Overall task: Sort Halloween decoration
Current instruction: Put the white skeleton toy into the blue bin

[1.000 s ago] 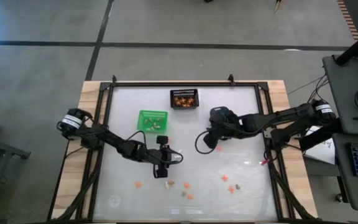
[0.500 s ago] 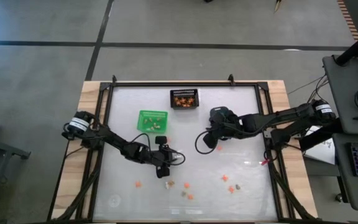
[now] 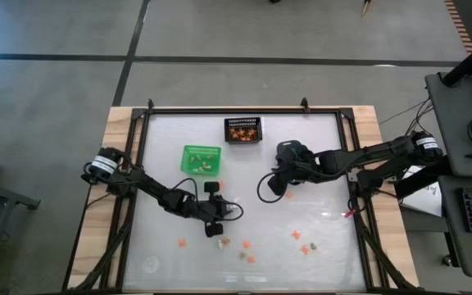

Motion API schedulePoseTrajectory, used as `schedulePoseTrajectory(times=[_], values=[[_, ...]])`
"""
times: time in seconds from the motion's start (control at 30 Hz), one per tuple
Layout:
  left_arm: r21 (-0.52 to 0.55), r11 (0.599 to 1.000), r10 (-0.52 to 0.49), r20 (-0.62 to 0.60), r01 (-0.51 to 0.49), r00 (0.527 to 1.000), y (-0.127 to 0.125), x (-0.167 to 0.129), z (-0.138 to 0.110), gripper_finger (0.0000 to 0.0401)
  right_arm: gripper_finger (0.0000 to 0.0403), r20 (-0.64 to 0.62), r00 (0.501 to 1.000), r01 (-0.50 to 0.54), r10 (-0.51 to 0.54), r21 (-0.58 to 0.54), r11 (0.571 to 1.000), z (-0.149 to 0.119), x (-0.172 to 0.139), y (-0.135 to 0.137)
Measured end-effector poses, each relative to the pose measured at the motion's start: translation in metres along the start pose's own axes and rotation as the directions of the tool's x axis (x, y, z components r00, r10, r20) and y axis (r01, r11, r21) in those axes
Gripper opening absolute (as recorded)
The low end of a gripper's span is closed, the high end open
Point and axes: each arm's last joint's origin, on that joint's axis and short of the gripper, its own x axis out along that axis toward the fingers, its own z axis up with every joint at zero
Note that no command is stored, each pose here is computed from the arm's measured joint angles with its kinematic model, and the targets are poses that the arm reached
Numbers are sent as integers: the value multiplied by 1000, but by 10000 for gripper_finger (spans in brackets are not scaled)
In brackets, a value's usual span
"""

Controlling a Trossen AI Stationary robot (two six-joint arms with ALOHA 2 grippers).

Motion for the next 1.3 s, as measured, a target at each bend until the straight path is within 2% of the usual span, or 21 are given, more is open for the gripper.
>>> schedulePoseTrajectory(times=[0.37,0.67,0.77,0.87,0.97,1.07,1.2,1.3], values=[[-4,1000,1,-2,-1,1000,0,0,0,43,123,0,1000,0,0,1,1000,0,0,0],[-1,1000,-2,15,2,1000,1,-4,5,5,123,0,1000,-2,2,-19,1000,0,0,1],[13,1000,-6,32,6,999,1,-7,9,2,123,16,1000,-25,26,-61,998,-2,-2,5],[42,999,2,59,-4,998,2,-12,15,1,123,86,990,-99,113,-150,984,-2,-5,18],[91,995,35,104,-44,994,5,-21,25,1,123,191,952,-181,240,-283,942,-5,-8,35],[120,990,51,178,-73,983,10,-36,42,1,123,287,890,-227,354,-393,891,-11,-11,48],[104,992,36,348,-77,937,18,-64,72,0,123,415,774,-233,478,-515,825,-19,-18,60],[104,994,-12,432,-36,902,22,-81,87,0,123,480,692,-217,539,-574,790,-25,-22,63]])
